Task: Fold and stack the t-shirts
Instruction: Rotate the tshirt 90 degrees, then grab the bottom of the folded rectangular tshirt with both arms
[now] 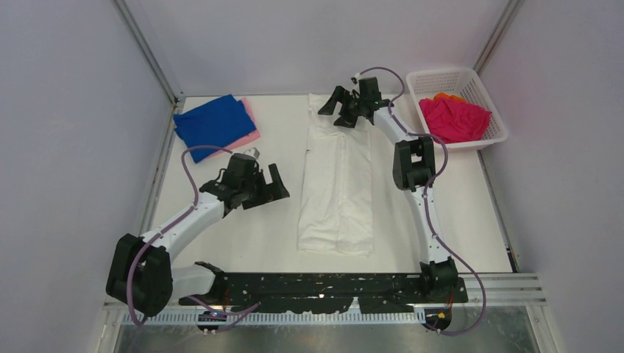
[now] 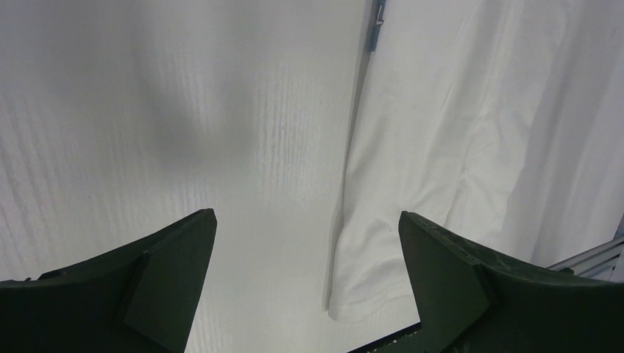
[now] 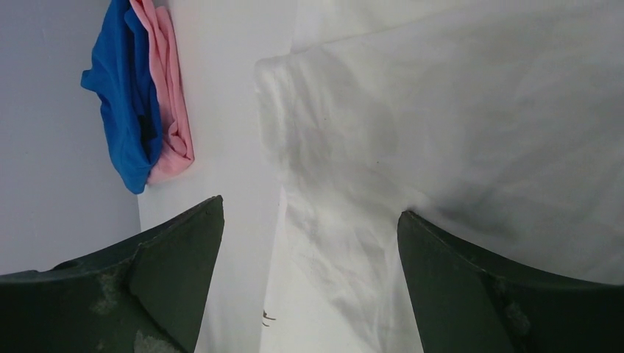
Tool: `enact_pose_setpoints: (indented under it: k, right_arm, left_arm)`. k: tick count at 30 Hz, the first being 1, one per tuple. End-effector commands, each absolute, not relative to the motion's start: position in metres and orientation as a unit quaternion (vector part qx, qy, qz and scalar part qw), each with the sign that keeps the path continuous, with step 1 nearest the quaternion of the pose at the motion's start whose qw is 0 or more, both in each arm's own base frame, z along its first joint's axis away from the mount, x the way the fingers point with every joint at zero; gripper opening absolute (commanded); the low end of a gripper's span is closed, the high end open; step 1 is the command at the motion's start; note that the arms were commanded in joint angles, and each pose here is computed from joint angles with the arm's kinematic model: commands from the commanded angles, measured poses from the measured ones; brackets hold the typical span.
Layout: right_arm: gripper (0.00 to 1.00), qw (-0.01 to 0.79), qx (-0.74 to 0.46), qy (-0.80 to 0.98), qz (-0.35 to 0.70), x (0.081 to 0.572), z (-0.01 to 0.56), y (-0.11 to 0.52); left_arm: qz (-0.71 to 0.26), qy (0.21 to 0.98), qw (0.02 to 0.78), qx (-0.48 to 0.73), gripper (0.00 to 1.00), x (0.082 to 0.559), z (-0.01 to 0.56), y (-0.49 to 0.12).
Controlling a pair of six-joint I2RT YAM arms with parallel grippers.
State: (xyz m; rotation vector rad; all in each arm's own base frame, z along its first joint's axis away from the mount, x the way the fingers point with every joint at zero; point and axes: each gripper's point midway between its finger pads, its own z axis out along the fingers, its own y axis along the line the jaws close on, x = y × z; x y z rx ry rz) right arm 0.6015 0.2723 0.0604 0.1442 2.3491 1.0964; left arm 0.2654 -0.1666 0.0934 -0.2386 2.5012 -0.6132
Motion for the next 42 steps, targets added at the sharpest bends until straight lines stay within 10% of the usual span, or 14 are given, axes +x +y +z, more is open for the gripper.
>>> enact_pose_setpoints:
  k: [1, 22, 42]
  right_arm:
    - [0.95, 0.254, 0.053, 0.870, 0.419, 0.605, 0.038, 0.276]
    - [0.95, 0.433, -0.114, 0.823, 0.350, 0.506, 0.268, 0.258]
    - [0.96, 0.390, 0.082, 0.888, 0.230, 0.236, 0.128, 0.130]
  left_arm:
    - [-0.261, 0.919, 0.291, -0.056, 1.00, 0.280, 0.113, -0.188]
    - [-0.275, 0.945, 0.178, 0.025, 0.94, 0.182, 0.052, -0.232]
    - [-0.256, 0.958, 0.124, 0.037, 0.45, 0.143, 0.006, -0.248]
